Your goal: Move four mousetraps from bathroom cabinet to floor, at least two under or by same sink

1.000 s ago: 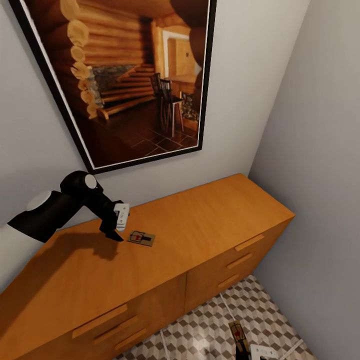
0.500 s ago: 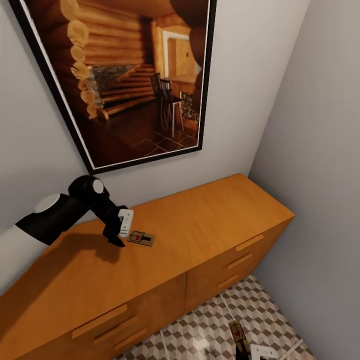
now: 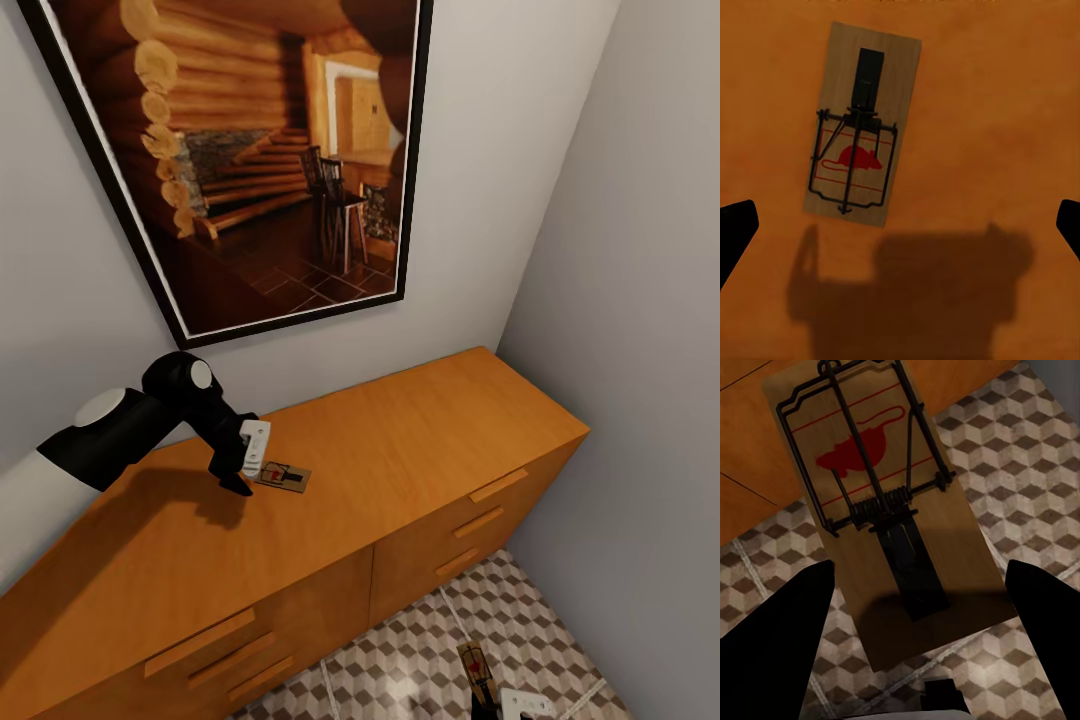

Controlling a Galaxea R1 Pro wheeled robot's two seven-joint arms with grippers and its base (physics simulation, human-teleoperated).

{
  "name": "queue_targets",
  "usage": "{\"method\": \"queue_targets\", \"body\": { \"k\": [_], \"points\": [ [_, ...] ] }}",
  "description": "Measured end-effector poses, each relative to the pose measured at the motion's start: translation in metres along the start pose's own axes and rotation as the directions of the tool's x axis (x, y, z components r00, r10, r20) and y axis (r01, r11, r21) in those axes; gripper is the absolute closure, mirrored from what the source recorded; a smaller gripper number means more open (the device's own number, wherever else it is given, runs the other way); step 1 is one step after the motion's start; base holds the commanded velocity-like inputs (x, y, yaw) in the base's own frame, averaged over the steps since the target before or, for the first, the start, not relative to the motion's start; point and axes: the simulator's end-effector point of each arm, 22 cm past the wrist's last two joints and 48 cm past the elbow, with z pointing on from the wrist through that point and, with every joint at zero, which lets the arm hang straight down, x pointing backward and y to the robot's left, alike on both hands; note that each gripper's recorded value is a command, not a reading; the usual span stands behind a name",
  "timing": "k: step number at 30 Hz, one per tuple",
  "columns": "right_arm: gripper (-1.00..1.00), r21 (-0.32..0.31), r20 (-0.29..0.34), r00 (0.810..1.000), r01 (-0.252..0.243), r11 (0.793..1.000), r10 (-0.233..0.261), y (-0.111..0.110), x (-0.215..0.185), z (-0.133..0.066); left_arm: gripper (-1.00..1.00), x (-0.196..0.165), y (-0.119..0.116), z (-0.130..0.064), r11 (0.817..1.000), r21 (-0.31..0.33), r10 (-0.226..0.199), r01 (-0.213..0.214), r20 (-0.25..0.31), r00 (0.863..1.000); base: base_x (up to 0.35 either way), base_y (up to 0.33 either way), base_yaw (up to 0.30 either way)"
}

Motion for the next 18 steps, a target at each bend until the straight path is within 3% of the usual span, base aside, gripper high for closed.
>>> {"method": "queue_targets", "body": {
  "k": [18],
  "points": [
    [1.0, 0.0, 0.001, 1.0, 0.0, 1.0, 0.0, 0.0002, -0.0002, 0.0, -1.0, -0.0001, -0.0001, 0.0001, 1.0, 0.0, 0.0, 0.0, 0.0, 1.0, 0.0, 0.0, 0.0]
  ]
}}
